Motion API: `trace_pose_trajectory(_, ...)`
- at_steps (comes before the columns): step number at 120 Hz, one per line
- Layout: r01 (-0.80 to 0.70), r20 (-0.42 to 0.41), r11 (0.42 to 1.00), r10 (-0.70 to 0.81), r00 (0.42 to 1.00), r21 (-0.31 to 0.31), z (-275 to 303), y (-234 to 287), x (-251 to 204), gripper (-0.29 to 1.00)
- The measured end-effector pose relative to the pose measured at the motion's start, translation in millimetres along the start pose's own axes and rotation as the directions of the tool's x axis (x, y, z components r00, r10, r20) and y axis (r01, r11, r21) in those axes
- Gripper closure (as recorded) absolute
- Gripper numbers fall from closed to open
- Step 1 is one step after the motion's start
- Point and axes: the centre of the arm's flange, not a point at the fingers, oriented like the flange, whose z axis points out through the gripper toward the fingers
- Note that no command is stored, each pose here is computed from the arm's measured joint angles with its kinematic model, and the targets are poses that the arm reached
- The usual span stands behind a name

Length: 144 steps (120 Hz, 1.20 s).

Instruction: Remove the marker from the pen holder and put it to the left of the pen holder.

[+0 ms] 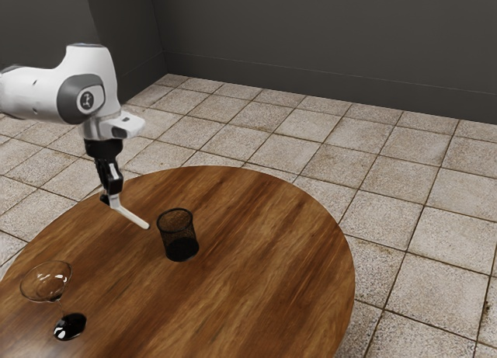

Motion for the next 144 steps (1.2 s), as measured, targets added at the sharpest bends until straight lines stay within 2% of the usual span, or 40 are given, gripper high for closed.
trace_pose_trajectory(49, 0.075, 0.029, 0.993, -0.073, 0.997, -0.089, 52, -44, -15, 0.78)
trace_pose_trajectory(70, 0.089, 0.036, 0.99, -0.085, 0.996, -0.111, 60, -48, -21, 0.41)
trace_pose_trajectory(81, 0.098, 0.035, 0.989, -0.095, 0.995, -0.114, 60, -51, -26, 0.27)
trace_pose_trajectory(95, 0.091, 0.008, 0.993, -0.09, 0.996, -0.07, 34, -44, -27, 0.15)
trace_pose_trajectory(113, 0.034, -0.031, 0.999, -0.034, 0.999, -0.019, 0, -18, -4, 0.08)
trace_pose_trajectory(144, -0.126, -0.16, 0.985, 0.144, 0.977, 0.115, -121, 48, 62, 0.02)
